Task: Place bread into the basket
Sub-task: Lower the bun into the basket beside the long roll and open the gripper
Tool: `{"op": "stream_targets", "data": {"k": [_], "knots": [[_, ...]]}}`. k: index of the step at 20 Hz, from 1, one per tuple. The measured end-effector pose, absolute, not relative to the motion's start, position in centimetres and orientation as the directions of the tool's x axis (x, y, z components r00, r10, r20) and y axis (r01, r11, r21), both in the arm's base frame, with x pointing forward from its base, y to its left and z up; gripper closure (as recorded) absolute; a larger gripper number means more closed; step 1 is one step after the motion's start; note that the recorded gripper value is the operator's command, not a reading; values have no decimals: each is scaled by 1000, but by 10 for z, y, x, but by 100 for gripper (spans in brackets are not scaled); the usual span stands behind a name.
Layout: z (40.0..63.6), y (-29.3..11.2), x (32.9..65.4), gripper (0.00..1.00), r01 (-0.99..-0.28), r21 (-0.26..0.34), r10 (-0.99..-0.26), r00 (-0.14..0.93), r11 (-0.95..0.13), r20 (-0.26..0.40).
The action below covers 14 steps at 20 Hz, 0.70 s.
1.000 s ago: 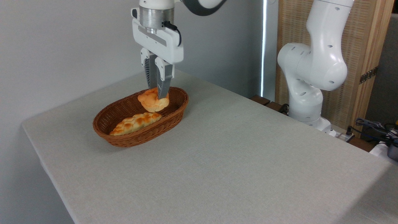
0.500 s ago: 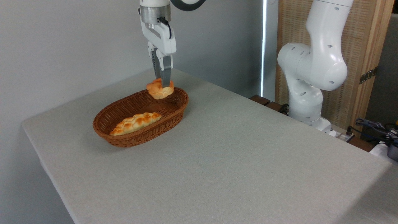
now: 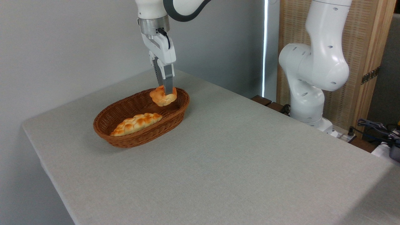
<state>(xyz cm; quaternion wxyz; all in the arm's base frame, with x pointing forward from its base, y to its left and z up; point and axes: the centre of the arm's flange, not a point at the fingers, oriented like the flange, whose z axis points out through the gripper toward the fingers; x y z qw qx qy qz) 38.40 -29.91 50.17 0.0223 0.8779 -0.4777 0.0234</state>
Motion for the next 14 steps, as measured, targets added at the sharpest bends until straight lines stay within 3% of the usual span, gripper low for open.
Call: {"op": "stream_targets", "data": {"k": [14], "knots": [[507,-299,386,0,-839,13,-836,544,-544,72]]}}
